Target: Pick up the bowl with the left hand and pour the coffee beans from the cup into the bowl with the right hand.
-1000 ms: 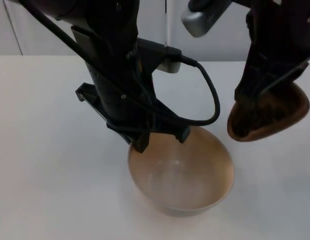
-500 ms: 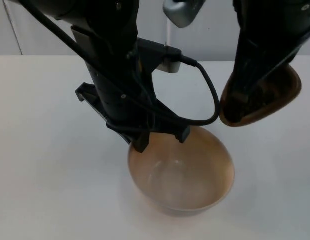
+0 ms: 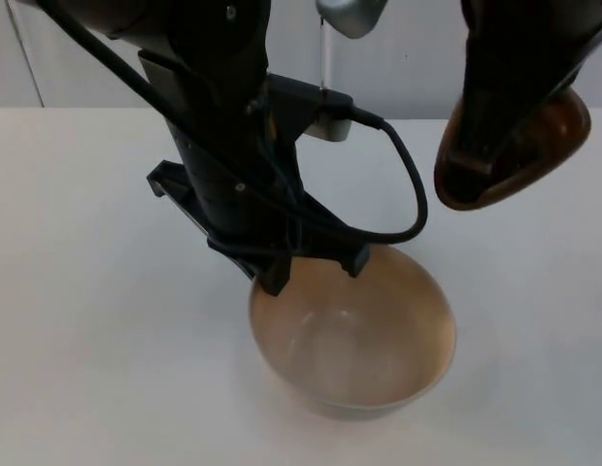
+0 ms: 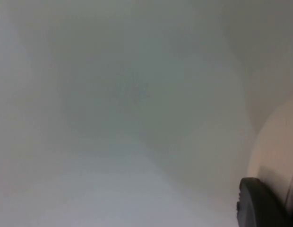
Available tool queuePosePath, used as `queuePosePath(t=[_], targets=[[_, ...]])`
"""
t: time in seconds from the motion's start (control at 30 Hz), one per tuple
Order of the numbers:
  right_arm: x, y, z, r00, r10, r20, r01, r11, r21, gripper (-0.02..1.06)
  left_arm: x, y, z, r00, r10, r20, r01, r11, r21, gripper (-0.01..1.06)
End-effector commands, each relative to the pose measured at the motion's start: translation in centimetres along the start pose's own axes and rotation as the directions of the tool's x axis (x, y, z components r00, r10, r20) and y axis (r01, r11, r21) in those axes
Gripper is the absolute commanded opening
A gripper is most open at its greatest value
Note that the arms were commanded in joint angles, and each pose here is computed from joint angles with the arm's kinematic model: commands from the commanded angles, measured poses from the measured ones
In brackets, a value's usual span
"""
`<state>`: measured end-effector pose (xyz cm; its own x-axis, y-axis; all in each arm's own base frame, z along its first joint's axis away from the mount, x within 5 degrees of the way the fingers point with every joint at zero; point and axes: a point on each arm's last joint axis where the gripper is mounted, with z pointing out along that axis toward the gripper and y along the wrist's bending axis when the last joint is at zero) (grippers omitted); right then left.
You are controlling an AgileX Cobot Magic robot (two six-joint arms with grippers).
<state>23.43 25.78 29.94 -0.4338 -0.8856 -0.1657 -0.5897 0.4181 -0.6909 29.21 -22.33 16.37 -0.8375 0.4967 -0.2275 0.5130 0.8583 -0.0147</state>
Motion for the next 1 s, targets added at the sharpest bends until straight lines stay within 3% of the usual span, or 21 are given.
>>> queuePosePath(t=[0.0,0.2,0.57,0.97], targets=[[-0.1,0.0,-0.7,1.000,-0.015,0.025,0.015,1.000,0.020,0.00,-0.2,-0.3,-0.2,1.000,-0.007,0.018,0.007,1.000,0.010,0.00],[0.1,1.2,-0.8,0.996,-0.082,0.033,0.080,0.995,0.059,0.00,-0.2,-0.3,-0.2,1.000,-0.007,0.018,0.007,1.000,0.010,0.00],[0.1,1.3,-0.8,0.997,-0.074,0.036,0.071,0.994,0.084,0.00,-0.2,-0.3,-0.2,1.000,-0.007,0.018,0.007,1.000,0.010,0.00],[-0.1,2.3,-1.5,0.987,-0.148,0.062,0.139,0.983,0.123,0.00,-0.2,-0.3,-0.2,1.000,-0.008,0.018,0.008,1.000,0.011,0.00]])
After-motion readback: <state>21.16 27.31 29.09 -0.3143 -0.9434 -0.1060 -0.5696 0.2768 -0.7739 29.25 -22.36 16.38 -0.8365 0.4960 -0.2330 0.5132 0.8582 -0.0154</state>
